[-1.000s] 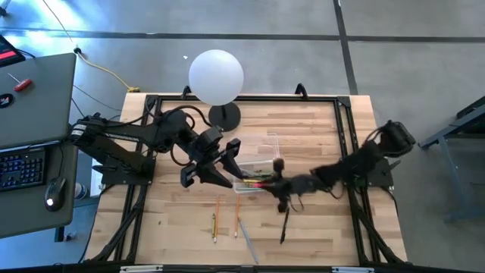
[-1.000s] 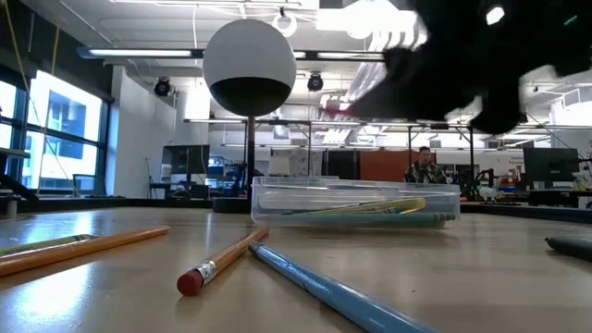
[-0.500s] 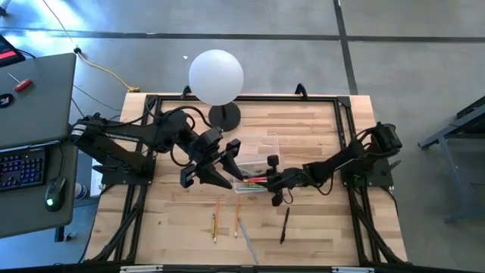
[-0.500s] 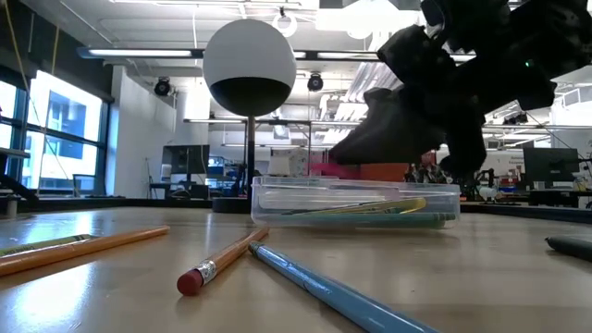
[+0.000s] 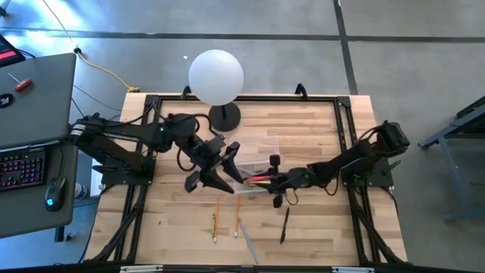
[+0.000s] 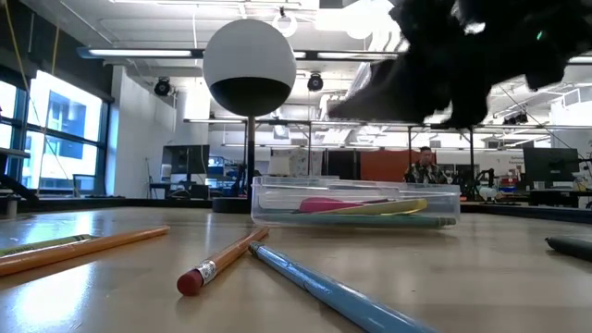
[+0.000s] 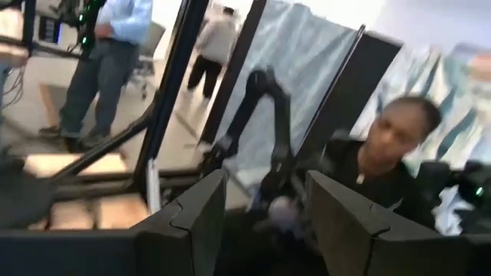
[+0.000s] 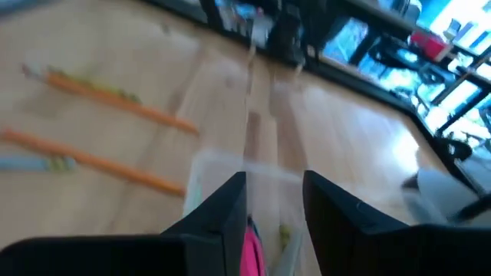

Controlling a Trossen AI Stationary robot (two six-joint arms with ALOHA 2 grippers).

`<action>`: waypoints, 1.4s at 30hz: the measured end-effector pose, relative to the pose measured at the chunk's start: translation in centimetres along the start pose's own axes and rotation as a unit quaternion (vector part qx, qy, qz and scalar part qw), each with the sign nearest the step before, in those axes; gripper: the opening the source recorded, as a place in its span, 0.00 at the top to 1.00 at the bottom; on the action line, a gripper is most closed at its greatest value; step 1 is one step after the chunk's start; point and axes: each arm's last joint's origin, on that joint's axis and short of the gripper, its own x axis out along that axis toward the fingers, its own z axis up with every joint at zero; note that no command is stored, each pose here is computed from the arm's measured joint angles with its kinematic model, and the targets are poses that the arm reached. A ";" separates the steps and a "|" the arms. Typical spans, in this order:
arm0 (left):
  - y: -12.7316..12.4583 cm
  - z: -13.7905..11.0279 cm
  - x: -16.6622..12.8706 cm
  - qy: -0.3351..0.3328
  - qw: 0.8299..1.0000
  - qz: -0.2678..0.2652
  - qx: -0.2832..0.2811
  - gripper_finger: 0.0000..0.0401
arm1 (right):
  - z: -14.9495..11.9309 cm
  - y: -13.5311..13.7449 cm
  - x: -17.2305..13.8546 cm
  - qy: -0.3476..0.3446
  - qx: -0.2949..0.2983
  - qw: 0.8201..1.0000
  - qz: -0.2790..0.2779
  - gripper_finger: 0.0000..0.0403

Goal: Pick & place school supplies into a supply box
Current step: Put the black pen into the transparent supply box

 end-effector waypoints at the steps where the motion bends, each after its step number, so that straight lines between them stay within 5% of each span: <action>1: 0.0 -0.3 0.0 0.014 1.000 0.003 0.005 0.47 | 0.6 0.1 -0.4 -0.012 0.003 1.000 0.006 0.74; 6: -0.6 -3.1 0.6 0.114 0.992 0.058 0.015 0.47 | 3.2 0.9 -3.1 -0.047 0.025 0.997 0.047 0.74; 10: -1.9 -5.3 1.9 0.156 0.973 0.168 0.003 0.47 | 4.1 1.7 -5.2 -0.035 0.034 0.995 0.082 0.74; 15: -5.4 -7.3 2.8 0.130 0.932 0.338 -0.004 0.47 | 4.3 2.8 -6.9 -0.013 0.026 0.993 0.117 0.74; 19: -9.5 -9.3 3.1 0.089 0.903 0.420 -0.006 0.47 | 4.4 3.5 -7.5 -0.011 0.017 0.993 0.117 0.74; 24: -13.9 -12.4 3.5 0.022 0.876 0.482 -0.013 0.47 | 4.5 4.0 -7.8 -0.010 0.011 0.993 0.118 0.74; 29: -15.7 -15.7 4.0 -0.018 0.854 0.519 -0.015 0.47 | 4.3 4.1 -7.9 -0.004 0.007 0.993 0.116 0.74; 42: -11.7 -20.7 8.2 0.054 0.832 0.552 -0.031 0.47 | 4.3 4.2 -7.9 -0.005 0.007 0.993 0.119 0.74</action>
